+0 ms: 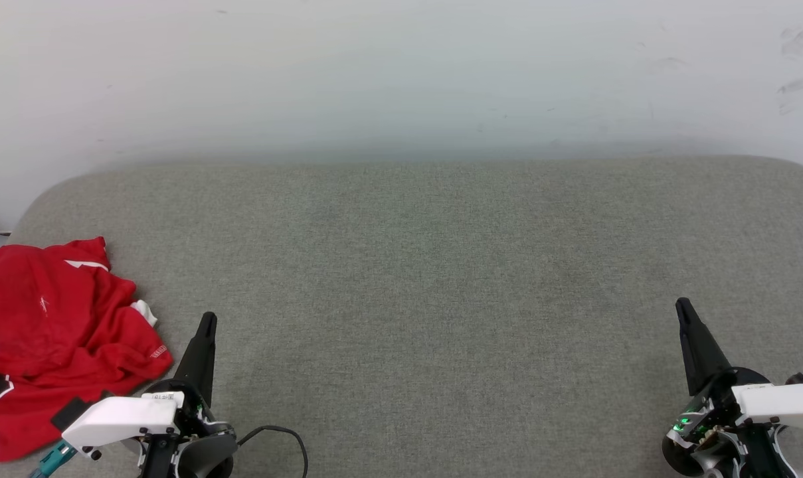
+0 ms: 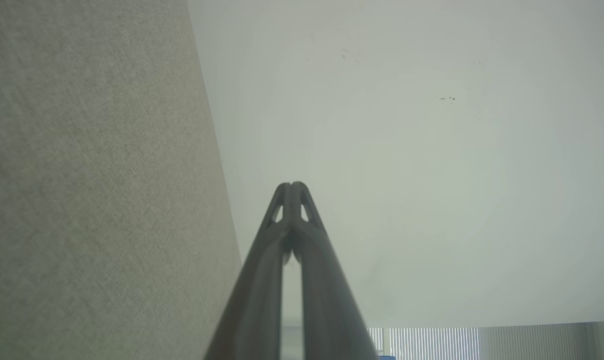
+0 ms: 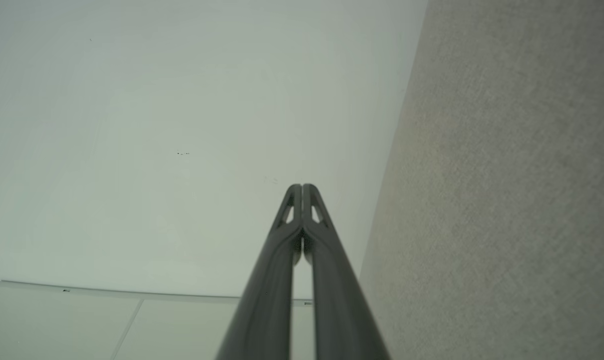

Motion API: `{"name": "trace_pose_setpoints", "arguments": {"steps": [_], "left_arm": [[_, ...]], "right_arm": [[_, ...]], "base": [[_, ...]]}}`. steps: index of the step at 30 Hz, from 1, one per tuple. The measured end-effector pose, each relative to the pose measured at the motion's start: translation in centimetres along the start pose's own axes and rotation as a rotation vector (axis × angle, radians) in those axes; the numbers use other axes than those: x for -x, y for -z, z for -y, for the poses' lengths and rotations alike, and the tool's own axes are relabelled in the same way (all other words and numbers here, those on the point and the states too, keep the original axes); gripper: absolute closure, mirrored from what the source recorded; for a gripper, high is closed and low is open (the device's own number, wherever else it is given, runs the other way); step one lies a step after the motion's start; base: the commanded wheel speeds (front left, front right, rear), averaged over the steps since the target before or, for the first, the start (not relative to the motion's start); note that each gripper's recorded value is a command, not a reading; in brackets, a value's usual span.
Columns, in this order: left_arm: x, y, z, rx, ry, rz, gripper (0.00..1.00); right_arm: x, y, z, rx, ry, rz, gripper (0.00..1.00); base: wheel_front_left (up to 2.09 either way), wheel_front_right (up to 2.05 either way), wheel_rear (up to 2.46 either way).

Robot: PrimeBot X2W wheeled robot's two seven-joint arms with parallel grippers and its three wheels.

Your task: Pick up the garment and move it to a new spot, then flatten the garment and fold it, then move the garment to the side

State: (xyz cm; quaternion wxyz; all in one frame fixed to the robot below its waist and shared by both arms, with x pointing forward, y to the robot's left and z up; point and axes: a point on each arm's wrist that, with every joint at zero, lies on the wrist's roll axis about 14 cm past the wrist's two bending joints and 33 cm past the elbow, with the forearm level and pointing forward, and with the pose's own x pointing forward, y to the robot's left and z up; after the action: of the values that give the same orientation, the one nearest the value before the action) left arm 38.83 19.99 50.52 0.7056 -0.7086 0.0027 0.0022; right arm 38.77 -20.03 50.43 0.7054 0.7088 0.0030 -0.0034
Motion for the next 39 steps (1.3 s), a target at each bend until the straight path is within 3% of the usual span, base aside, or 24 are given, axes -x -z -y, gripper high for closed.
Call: {"name": "trace_pose_setpoints", "arguments": {"steps": [18,19,24,39], "left_arm": [[0.0,0.0,0.0,0.000,0.000,0.000,1.00],[0.0,0.0,0.0,0.000,0.000,0.000,0.00],[0.8,0.3,-2.0,0.004,-0.059,-0.002,0.00],[0.4,2.4,-0.4,-0.019,-0.007,-0.025,0.00]], "right_arm": [[0.0,0.0,0.0,0.000,0.000,0.000,1.00],[0.0,0.0,0.0,0.000,0.000,0.000,0.00],[1.0,0.0,2.0,-0.004,0.058,0.005,0.00],[0.8,1.0,0.1,0.026,-0.003,0.011,0.00]], "base": [[0.00,0.00,0.00],[0.00,0.00,0.00],[0.00,0.00,0.00],[0.00,0.00,0.00]]}}
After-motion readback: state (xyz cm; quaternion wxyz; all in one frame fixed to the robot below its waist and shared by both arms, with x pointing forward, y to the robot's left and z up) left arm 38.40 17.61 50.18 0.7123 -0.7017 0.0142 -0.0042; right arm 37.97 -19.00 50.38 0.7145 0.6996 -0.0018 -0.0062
